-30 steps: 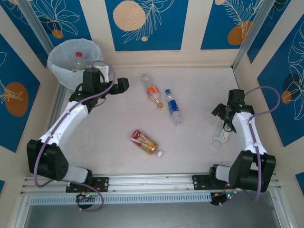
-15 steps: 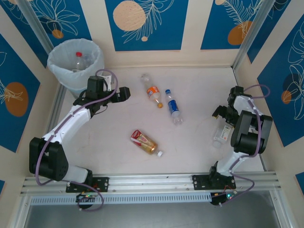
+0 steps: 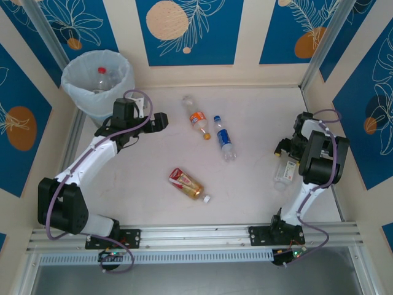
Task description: Put the plastic bottles in the bin
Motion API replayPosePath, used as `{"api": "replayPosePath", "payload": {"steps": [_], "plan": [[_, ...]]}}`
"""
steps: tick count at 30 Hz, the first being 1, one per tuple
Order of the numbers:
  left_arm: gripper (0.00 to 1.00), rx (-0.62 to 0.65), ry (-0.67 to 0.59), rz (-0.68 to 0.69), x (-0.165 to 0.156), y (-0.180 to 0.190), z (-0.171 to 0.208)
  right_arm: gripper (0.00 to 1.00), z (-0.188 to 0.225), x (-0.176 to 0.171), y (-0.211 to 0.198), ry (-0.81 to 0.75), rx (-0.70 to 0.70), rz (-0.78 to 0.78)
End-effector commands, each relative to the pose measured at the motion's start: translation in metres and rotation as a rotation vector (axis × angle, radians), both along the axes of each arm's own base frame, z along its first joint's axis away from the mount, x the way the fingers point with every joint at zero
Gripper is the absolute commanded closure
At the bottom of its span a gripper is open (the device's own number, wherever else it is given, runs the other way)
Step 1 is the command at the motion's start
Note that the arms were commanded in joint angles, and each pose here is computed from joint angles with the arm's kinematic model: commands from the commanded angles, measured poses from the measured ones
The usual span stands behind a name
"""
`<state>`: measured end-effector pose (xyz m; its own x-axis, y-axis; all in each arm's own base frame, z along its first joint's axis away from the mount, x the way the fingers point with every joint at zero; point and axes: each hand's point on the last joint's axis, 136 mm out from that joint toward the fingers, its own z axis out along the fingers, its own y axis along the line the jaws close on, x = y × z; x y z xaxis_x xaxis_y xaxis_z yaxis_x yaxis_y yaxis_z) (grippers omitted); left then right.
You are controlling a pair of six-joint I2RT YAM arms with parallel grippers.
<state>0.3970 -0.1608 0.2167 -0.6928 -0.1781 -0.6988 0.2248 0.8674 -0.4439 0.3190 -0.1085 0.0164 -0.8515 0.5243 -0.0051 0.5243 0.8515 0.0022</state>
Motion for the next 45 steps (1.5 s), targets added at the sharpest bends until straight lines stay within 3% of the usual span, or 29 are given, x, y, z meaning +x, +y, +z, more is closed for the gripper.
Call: {"api": "replayPosePath", "payload": {"steps": [1, 12, 28, 34, 41, 45], "plan": [[0.01, 0.011, -0.014, -0.008, -0.006, 0.000, 0.004, 0.26, 0.003, -0.003, 0.006, 0.007, 0.048, 0.006], [0.01, -0.024, 0.003, -0.034, -0.018, -0.004, -0.001, 0.45, 0.044, 0.019, 0.048, -0.192, 0.047, -0.005], [0.01, -0.096, 0.038, -0.095, -0.032, -0.027, -0.011, 0.50, 0.089, 0.032, 0.121, -0.528, 0.011, 0.007], [0.01, -0.124, 0.016, -0.206, -0.040, -0.062, -0.002, 0.51, 0.100, 0.041, 0.142, -0.706, 0.089, -0.078], [0.01, -0.130, -0.020, -0.402, -0.060, -0.118, 0.006, 0.51, 0.149, 0.052, 0.165, -0.858, 0.107, -0.039], [0.01, -0.130, -0.049, -0.538, -0.079, -0.154, 0.014, 0.51, 0.172, 0.045, 0.186, -0.884, 0.222, -0.031]]}}
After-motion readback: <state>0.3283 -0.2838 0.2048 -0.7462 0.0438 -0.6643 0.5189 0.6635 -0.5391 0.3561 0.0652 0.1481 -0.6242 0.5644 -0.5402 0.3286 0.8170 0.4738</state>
